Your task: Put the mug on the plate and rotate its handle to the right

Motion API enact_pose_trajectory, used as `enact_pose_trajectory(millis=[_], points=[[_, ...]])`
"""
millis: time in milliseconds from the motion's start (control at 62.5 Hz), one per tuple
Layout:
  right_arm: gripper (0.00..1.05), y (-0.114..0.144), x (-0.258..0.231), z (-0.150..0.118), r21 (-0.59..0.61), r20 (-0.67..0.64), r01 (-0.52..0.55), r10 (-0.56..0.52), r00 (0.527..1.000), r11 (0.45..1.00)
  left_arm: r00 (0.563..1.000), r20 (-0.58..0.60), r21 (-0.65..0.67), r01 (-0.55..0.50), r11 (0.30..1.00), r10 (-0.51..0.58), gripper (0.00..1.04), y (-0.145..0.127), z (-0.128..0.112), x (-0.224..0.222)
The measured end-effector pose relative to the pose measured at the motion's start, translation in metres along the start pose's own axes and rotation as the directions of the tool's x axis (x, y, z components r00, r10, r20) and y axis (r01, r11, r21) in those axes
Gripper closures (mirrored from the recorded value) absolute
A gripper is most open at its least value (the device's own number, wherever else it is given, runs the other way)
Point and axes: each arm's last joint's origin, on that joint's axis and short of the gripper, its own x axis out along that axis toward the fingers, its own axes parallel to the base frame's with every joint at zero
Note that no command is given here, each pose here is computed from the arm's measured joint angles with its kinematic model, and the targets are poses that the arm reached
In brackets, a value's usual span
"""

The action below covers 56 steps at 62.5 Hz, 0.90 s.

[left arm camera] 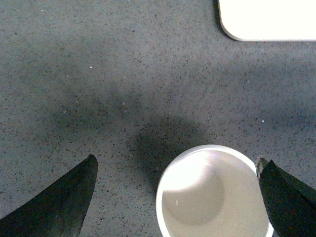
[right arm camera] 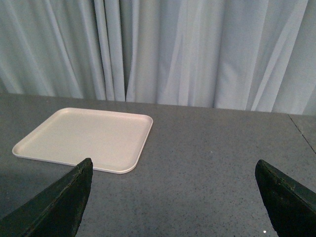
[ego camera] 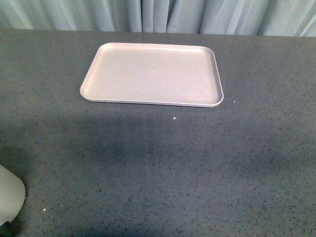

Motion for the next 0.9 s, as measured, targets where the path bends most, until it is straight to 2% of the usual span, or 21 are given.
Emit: enact_pose_trajectory(millis=[352, 896], points=[[0.09, 0.0, 0.0, 0.0, 0.0, 0.0, 0.0, 0.0, 1.0, 1.0, 0.996, -0.082, 0.078, 0.023, 0.997, -0.016, 0.09, 0.012, -0.002, 0.025], [0.09, 0.0, 0.0, 0.0, 0.0, 0.0, 0.0, 0.0, 1.0, 1.0, 0.981, -0.19, 0.097, 0.054, 0.994, -0.035, 0.09, 0.037, -0.022, 0.045]])
